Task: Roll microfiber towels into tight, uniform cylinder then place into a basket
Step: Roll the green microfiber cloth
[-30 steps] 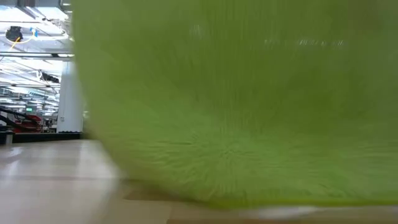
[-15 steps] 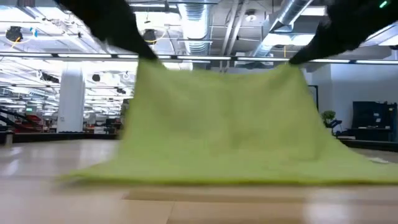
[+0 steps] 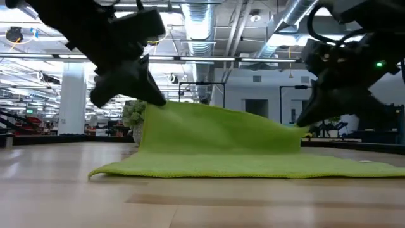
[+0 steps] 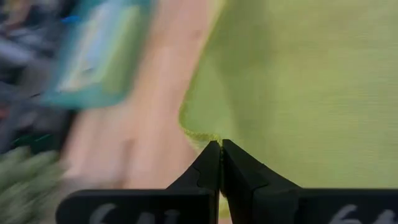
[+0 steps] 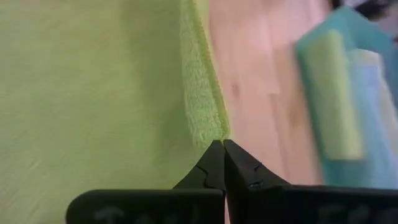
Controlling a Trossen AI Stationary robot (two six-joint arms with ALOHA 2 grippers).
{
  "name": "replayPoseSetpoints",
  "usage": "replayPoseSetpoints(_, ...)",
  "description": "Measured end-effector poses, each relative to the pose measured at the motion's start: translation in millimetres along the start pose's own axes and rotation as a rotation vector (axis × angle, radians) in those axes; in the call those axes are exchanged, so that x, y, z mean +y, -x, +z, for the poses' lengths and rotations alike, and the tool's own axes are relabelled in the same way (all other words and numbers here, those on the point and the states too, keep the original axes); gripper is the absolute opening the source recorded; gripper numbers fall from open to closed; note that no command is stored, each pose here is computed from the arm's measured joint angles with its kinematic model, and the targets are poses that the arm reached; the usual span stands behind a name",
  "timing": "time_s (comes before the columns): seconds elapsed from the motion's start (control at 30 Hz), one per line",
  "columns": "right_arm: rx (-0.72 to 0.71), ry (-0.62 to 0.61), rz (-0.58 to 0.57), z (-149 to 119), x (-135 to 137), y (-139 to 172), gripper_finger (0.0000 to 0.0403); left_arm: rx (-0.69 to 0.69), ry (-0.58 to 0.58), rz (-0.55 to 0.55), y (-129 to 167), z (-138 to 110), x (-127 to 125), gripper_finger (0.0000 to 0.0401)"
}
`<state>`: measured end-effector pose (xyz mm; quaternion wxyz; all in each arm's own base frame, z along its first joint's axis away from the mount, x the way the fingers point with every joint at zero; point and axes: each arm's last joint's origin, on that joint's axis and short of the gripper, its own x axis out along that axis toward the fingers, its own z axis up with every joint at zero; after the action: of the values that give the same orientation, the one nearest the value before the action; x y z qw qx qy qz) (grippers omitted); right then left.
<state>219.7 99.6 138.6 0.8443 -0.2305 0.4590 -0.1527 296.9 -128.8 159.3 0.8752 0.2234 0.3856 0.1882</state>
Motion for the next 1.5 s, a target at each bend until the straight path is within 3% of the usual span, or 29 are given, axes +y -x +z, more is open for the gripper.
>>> replayPoseSetpoints(0.1,-0.033,0.02,0.051,0.5,5.1,10.3,0.0012,-0.009,-0.013,-0.175,5.7,1.8,-10.1,0.0)
replayPoseSetpoints(0.17,-0.056,0.035,0.071,-0.2,7.8,18.3,0.0012,-0.022,-0.017,-0.227,11.5,1.8,-16.5,0.0)
replayPoseSetpoints(0.47,-0.125,0.058,0.274,4.2,25.3,49.7,0.0012,-0.086,0.006,-0.266,36.3,-0.8,-37.4,0.0)
replayPoseSetpoints(0.8,-0.046,0.052,0.45,-0.3,47.4,44.1,0.0013,-0.112,0.046,-0.367,41.2,2.7,-43.6,0.0)
replayPoseSetpoints(1.5,-0.052,0.068,0.488,-1.0,52.9,45.8,0.0013,-0.126,0.034,-0.452,43.4,4.9,-47.2,0.0)
